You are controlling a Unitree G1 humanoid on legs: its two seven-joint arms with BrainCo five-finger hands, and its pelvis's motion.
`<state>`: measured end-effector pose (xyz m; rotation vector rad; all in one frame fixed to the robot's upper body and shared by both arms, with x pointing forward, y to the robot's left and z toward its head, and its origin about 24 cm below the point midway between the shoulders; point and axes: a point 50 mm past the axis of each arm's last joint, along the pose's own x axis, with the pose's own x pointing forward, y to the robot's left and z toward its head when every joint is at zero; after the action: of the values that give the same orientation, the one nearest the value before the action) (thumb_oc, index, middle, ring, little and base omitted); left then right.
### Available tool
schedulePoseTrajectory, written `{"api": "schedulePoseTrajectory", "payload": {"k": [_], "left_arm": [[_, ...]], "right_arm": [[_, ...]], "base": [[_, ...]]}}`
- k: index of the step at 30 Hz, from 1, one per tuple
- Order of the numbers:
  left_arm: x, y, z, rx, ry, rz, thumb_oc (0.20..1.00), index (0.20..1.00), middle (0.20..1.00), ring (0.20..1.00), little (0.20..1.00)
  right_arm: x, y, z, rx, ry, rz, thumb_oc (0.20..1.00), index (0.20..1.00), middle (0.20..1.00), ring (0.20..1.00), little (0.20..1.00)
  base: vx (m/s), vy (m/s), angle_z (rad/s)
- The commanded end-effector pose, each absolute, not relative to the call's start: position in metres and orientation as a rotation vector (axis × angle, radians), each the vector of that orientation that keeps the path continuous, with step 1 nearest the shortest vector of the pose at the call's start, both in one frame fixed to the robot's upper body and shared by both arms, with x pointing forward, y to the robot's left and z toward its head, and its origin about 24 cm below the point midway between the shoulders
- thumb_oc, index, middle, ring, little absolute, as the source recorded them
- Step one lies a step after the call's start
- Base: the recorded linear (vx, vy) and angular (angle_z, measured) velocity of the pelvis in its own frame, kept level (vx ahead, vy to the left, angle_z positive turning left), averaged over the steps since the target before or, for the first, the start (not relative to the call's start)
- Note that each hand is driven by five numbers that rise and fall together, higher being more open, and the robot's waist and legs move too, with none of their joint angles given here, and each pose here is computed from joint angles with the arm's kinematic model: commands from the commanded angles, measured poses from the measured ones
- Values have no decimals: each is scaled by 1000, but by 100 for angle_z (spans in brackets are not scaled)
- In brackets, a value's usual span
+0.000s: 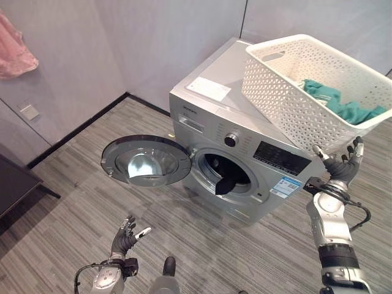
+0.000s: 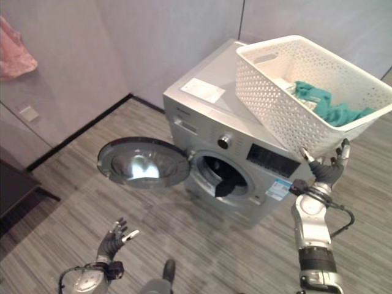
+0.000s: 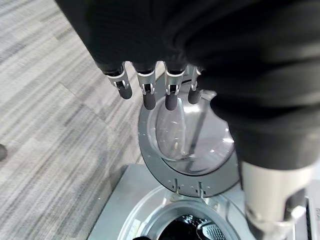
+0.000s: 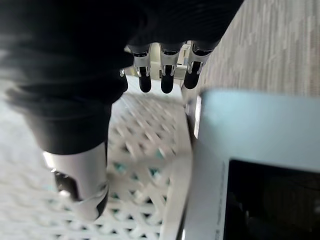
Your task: Grab the laundry basket,head to the washer,open it,put in the laundry and shut it.
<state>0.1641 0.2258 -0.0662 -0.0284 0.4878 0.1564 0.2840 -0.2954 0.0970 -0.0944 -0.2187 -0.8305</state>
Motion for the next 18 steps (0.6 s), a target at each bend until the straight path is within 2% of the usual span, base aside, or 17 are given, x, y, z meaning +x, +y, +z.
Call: {"api": "schedulePoseTrajectory", "payload": {"k": [1, 7, 11, 14, 16, 18], "left_arm": [[181, 232, -47, 10, 384, 113, 1000, 1000, 1000, 1000, 1000], [182, 230, -46, 32, 384, 74, 1000, 1000, 1000, 1000, 1000], [184, 235, -42, 49, 366, 81, 1000, 1000, 1000, 1000, 1000], [186, 235, -41, 46, 361, 90, 1000, 1000, 1000, 1000, 1000], [188, 240, -45, 38, 373, 150, 1000, 1000, 1000, 1000, 1000], [183, 242, -47, 25, 389, 194, 1000, 1000, 1000, 1000, 1000]], "right_arm": [[286, -317, 141, -149, -381, -893, 1000, 1000, 1000, 1000, 1000], [294, -335, 163, -173, -414, -978, 1000, 1000, 1000, 1000, 1000], [304, -367, 202, -202, -430, -1062, 1000, 1000, 1000, 1000, 1000], [305, -366, 207, -203, -442, -1062, 1000, 1000, 1000, 1000, 1000], [303, -348, 194, -162, -468, -1006, 1000, 1000, 1000, 1000, 1000], [287, -314, 152, -120, -425, -900, 1000, 1000, 1000, 1000, 1000]], "base": [[17, 2, 18], [15, 9, 13], [10, 22, 3], [10, 43, 14], [43, 101, 4], [58, 98, -11]]}}
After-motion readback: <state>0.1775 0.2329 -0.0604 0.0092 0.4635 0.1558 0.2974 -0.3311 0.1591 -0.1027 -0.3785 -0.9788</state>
